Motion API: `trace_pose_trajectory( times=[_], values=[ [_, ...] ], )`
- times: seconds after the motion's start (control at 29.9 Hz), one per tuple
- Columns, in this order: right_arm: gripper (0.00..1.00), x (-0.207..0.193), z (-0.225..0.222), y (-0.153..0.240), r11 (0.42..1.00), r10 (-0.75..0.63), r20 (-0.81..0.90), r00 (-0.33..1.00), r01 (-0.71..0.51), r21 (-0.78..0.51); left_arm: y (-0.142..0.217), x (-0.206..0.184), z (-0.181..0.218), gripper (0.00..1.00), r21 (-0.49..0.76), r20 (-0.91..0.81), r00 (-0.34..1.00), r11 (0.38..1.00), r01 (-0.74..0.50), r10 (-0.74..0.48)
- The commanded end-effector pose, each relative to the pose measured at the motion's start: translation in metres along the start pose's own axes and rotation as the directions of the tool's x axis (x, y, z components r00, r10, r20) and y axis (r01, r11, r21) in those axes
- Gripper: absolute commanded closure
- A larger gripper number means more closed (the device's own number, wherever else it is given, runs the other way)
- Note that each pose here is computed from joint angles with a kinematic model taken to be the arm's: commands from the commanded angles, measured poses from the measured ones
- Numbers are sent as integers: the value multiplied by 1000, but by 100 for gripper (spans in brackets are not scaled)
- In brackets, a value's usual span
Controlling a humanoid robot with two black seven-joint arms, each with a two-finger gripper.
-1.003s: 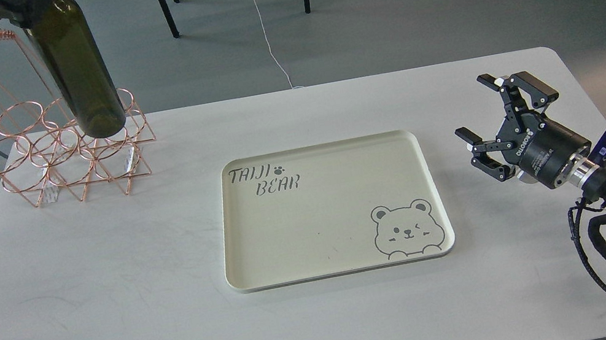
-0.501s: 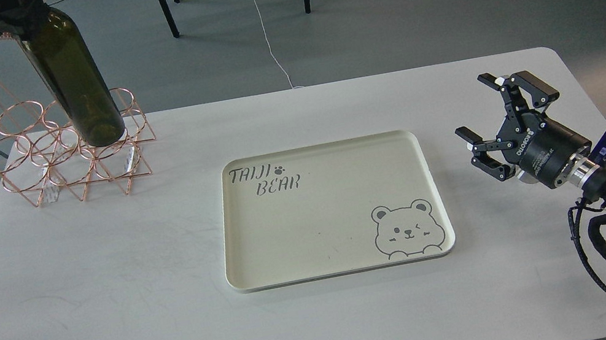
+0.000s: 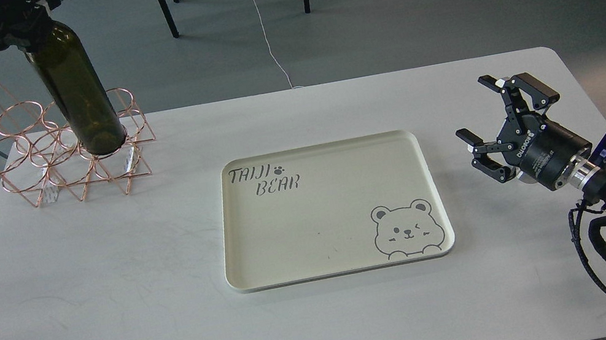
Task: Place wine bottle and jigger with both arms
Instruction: 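Lower the bottle into a slot of the copper wine rack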
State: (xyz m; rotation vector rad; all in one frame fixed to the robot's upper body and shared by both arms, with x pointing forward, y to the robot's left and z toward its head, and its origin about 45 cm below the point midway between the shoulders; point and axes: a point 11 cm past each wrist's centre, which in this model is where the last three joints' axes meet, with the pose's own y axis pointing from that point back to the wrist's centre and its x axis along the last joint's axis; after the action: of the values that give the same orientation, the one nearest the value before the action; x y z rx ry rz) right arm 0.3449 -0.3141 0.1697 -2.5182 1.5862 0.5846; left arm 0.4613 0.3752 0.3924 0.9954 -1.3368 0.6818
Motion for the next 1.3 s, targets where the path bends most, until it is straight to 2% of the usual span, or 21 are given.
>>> trace_pose_trajectory(
  times=[0.0, 0.3, 1.04, 1.17, 1.27],
  values=[
    [3, 0, 0, 0, 1000, 1, 1, 1000, -1, 0, 1, -2, -3, 88, 8, -3, 1000, 1000, 5, -5],
    [3, -1, 4, 2, 1000, 0, 5, 1000, 0, -7, -1, -14, -5, 84, 18, -21, 1000, 1000, 15, -15],
    [3, 0, 3, 1, 1000, 4, 8, 1000, -4, -2, -13, -76, -3, 77, 35, -114, 992, 997, 64, -60],
    [3, 0, 3, 1, 1000, 2, 8, 1000, -2, -2, -15, -79, -3, 75, 35, -123, 990, 997, 68, -63],
    [3, 0, 3, 1, 1000, 2, 8, 1000, -2, -2, -15, -82, -3, 68, 38, -129, 989, 997, 71, -66]
  ],
)
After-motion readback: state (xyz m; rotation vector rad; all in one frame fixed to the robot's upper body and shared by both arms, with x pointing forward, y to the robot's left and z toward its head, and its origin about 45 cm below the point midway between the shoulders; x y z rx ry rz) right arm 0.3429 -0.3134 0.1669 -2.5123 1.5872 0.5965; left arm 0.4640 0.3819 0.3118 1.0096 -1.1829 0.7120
